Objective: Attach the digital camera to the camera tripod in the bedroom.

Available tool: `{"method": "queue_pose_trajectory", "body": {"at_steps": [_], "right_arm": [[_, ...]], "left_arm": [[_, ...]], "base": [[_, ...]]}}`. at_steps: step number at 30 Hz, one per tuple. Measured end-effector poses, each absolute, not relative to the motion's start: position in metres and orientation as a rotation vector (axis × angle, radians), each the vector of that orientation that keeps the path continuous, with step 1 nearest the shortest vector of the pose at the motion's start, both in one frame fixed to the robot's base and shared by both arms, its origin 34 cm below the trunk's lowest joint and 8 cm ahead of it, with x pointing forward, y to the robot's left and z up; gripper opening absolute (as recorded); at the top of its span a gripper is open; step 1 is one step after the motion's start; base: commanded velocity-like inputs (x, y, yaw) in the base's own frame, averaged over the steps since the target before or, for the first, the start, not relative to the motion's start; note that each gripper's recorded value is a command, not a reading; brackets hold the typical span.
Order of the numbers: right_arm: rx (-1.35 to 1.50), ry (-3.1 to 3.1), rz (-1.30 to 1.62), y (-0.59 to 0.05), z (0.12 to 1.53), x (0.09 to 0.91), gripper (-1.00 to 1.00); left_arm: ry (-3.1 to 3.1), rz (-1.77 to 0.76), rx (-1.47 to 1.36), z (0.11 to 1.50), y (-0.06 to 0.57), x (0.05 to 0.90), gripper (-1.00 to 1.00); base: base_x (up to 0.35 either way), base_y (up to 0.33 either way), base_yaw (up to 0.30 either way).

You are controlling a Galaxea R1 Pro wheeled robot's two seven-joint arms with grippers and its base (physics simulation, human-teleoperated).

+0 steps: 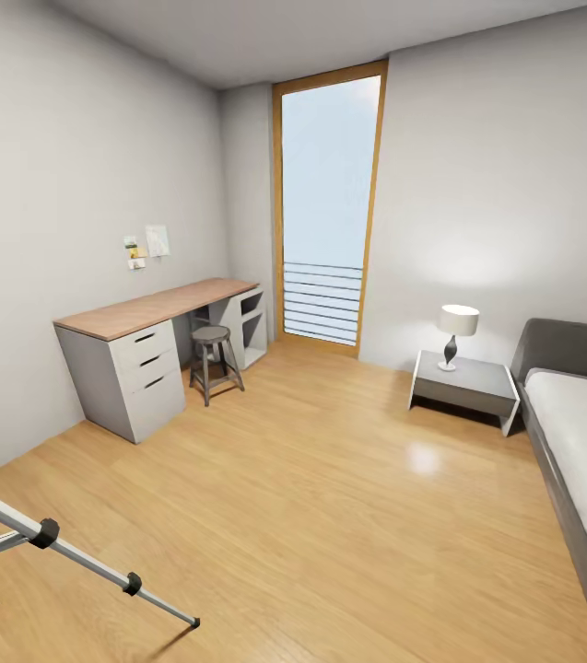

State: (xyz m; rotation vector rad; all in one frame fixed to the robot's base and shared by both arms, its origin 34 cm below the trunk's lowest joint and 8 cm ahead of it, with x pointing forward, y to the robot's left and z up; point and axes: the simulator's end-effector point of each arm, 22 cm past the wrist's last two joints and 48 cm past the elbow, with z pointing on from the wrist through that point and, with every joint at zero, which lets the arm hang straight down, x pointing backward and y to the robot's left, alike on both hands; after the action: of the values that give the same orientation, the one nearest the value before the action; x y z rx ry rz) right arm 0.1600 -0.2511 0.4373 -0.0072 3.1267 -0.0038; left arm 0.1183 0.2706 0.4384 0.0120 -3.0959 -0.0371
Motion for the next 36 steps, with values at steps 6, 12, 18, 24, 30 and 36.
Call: {"method": "queue_pose_trajectory", "body": {"at_steps": [6, 12, 18, 24, 30, 36], "right_arm": [[-0.005, 3.117, -0.008, -0.254, 0.437, 0.168, 1.0], [-0.006, 3.037, -0.021, -0.261, 0.441, 0.225, 1.0], [-0.007, 2.998, -0.038, -0.269, 0.447, 0.276, 1.0], [-0.008, 2.992, -0.041, -0.271, 0.449, 0.289, 1.0], [-0.014, 2.968, -0.041, -0.27, 0.453, 0.31, 1.0], [-0.017, 2.936, -0.043, -0.271, 0.458, 0.334, 1.0]], "left_arm": [[-3.101, -0.042, 0.021, 0.438, 0.275, 0.119, 1.0], [-3.119, -0.028, 0.102, 0.438, 0.273, 0.123, 1.0], [-3.121, -0.037, 0.226, 0.438, 0.277, 0.125, 1.0], [-3.121, -0.038, 0.266, 0.438, 0.277, 0.126, 1.0], [-3.139, -0.033, 0.317, 0.438, 0.275, 0.137, 1.0], [-3.198, -0.029, 0.464, 0.439, 0.281, 0.173, 1.0]], "base": [[0.0, 0.0, 0.0], [0.0, 0.0, 0.122], [0.0, 0.0, 0.274], [0.0, 0.0, 0.284], [0.0, 0.0, 0.286], [0.0, 0.0, 0.264]]}}
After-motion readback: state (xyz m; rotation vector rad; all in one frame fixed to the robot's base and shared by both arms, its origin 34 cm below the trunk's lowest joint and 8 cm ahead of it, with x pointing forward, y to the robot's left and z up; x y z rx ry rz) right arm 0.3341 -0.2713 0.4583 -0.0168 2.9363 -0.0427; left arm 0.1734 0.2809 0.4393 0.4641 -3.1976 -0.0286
